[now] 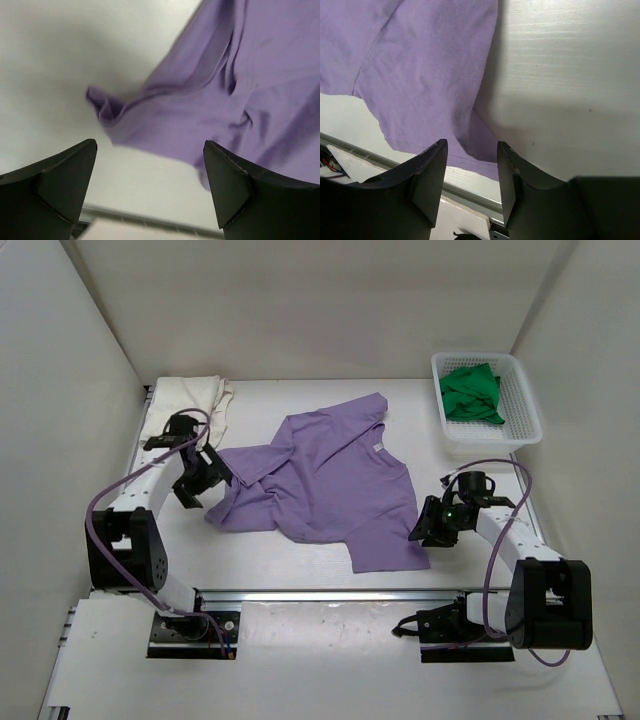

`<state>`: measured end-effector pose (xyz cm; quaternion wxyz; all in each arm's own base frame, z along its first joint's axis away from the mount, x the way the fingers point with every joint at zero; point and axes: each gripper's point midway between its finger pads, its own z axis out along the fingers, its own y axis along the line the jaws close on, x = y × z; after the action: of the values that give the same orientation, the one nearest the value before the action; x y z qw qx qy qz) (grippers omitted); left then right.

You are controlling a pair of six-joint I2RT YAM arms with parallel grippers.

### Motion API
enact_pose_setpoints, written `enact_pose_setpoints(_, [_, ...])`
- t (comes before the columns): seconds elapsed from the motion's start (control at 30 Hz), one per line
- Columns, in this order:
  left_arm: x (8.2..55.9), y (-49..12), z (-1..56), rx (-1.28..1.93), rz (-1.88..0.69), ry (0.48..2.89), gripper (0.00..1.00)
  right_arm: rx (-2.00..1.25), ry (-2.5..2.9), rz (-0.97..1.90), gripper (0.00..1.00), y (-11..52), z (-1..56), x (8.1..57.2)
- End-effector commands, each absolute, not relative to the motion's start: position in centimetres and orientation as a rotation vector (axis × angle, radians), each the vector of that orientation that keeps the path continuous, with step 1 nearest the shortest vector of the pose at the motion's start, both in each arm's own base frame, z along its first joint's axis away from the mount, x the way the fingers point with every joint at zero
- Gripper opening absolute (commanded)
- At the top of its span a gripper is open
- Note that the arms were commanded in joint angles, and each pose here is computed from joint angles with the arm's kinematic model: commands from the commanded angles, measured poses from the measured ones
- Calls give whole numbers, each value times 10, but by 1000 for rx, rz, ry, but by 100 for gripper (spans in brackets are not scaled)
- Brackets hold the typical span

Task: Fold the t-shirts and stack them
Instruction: Flatten out the tshirt

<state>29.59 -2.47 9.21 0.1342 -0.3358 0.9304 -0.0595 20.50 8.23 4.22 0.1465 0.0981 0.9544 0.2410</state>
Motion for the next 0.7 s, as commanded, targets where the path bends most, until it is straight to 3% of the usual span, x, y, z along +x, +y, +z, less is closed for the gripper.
enact_pose_setpoints(0.0, [329, -9, 90, -728, 28, 2624, 98, 248, 2749, 679, 42, 81, 43, 211])
enact_pose_setpoints(0.2, [364, -20, 87, -354, 34, 2591, 99, 305, 2763, 718, 42, 81, 40, 207])
enact_pose_setpoints(0.4, [342, -30, 44, -215, -25, 2714, 98, 370, 2751, 833, 42, 91, 39, 206])
enact_pose_setpoints(0.47, [337, -39, 34, -195, -57, 2734, 91, 421, 2752, 843, 42, 89, 35, 203])
enact_pose_setpoints(0.53, [334, -41, 26, -186, -42, 2753, 62, 438, 2767, 803, 41, 86, 32, 201])
enact_pose_setpoints(0.57, [332, -44, 24, -189, -50, 2760, 53, 436, 2764, 782, 41, 85, 31, 201])
enact_pose_setpoints(0.6, [336, -41, 26, -240, -49, 2748, 30, 454, 2782, 788, 41, 86, 28, 197])
enact_pose_setpoints(0.63, [342, -43, 29, -290, -97, 2730, 13, 467, 2777, 781, 41, 86, 27, 200])
enact_pose_setpoints(0.67, [350, -44, 36, -330, -134, 2701, 5, 473, 2785, 780, 40, 85, 25, 201])
